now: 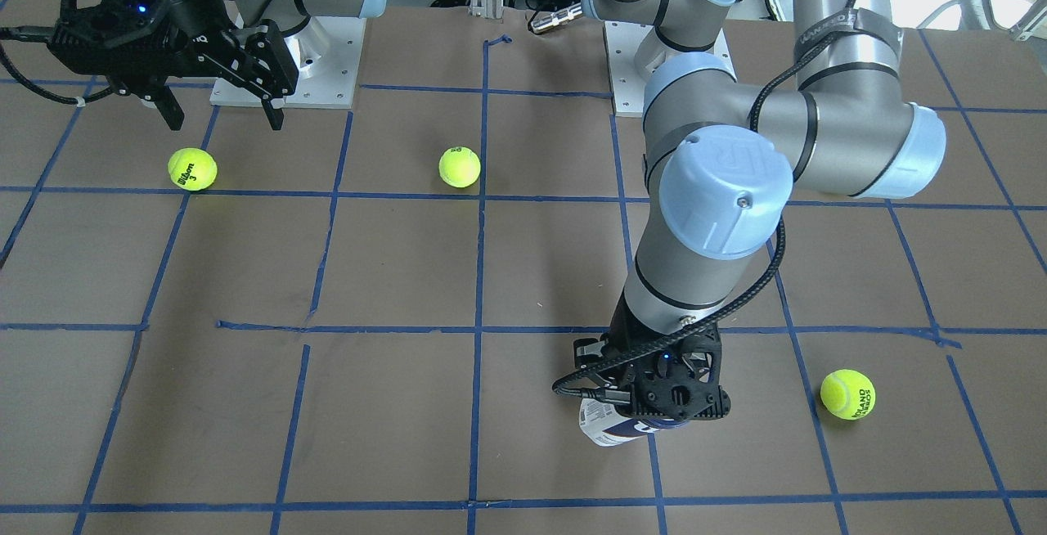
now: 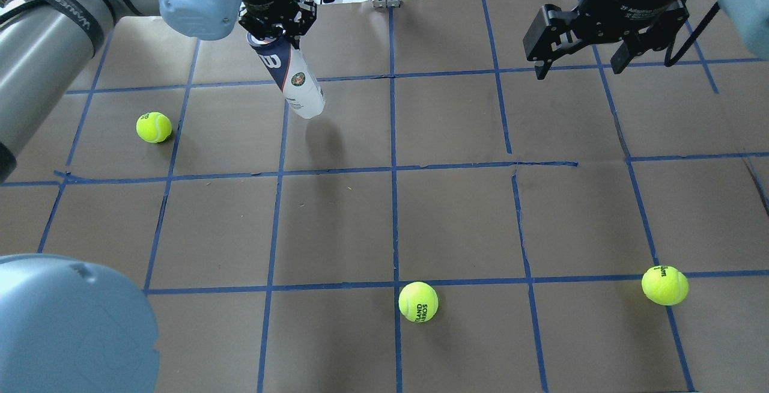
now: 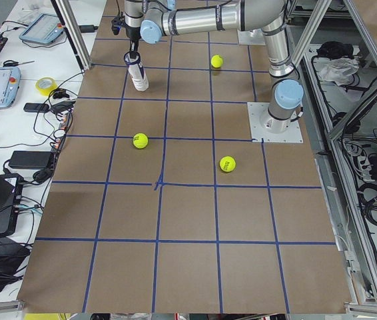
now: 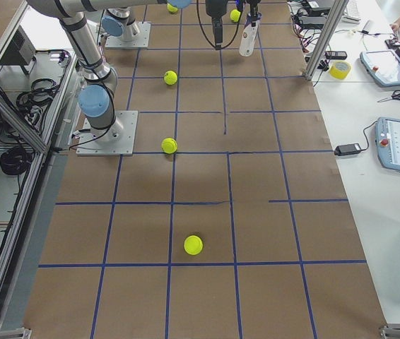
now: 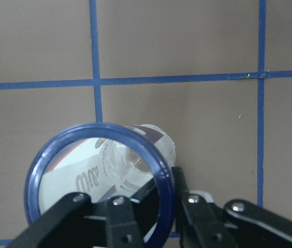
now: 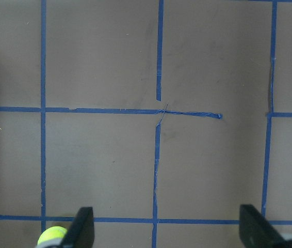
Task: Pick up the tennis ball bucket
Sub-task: 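Lift the can's lidded end with the left gripper, tilting it upright, then set the can upright on the table and open the left gripper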
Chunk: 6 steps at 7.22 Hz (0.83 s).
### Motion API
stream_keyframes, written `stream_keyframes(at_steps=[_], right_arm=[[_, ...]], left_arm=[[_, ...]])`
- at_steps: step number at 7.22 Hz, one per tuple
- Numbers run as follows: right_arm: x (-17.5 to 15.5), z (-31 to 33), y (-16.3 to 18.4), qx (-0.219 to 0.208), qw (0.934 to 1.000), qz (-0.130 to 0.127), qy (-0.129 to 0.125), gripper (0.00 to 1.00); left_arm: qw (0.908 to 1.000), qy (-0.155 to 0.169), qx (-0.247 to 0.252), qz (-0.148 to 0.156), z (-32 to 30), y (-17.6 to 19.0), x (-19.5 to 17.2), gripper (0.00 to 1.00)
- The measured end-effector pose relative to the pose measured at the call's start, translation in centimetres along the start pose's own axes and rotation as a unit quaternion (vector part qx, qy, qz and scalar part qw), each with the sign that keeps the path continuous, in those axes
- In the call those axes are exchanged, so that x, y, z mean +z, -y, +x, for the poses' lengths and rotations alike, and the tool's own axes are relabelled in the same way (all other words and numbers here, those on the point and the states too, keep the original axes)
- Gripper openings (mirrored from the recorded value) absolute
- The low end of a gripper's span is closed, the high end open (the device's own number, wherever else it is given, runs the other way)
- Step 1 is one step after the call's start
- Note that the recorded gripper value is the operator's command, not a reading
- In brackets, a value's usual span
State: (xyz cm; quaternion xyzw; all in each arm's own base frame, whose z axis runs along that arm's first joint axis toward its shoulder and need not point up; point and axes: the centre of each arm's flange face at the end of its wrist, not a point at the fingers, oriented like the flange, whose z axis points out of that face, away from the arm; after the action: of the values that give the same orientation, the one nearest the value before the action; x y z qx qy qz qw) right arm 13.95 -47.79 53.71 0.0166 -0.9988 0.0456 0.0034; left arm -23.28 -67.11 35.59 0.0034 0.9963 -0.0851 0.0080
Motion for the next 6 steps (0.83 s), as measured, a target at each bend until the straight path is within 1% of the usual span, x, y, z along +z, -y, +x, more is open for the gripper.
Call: stream_keyframes(at_steps=[1,3,6], right_arm=[[0.0,0.0,0.0,0.0,1.0,0.0,0.0,1.0],[0.0,0.0,0.0,0.0,1.0,0.0,0.002,1.0],[0.0,-0.1,0.0,0.0,1.0,0.0,0.002,1.0]], left_arm=[[1.0,0.005,-0.001,-0.001,0.9,-0.6,0.8,0.99],[1.0,0.007,-0.002,-0.003,1.7,-1.3,0.8,1.0],[1.0,0.003,-0.003,-0.001,1.8,-2.2,-2.4,1.0]])
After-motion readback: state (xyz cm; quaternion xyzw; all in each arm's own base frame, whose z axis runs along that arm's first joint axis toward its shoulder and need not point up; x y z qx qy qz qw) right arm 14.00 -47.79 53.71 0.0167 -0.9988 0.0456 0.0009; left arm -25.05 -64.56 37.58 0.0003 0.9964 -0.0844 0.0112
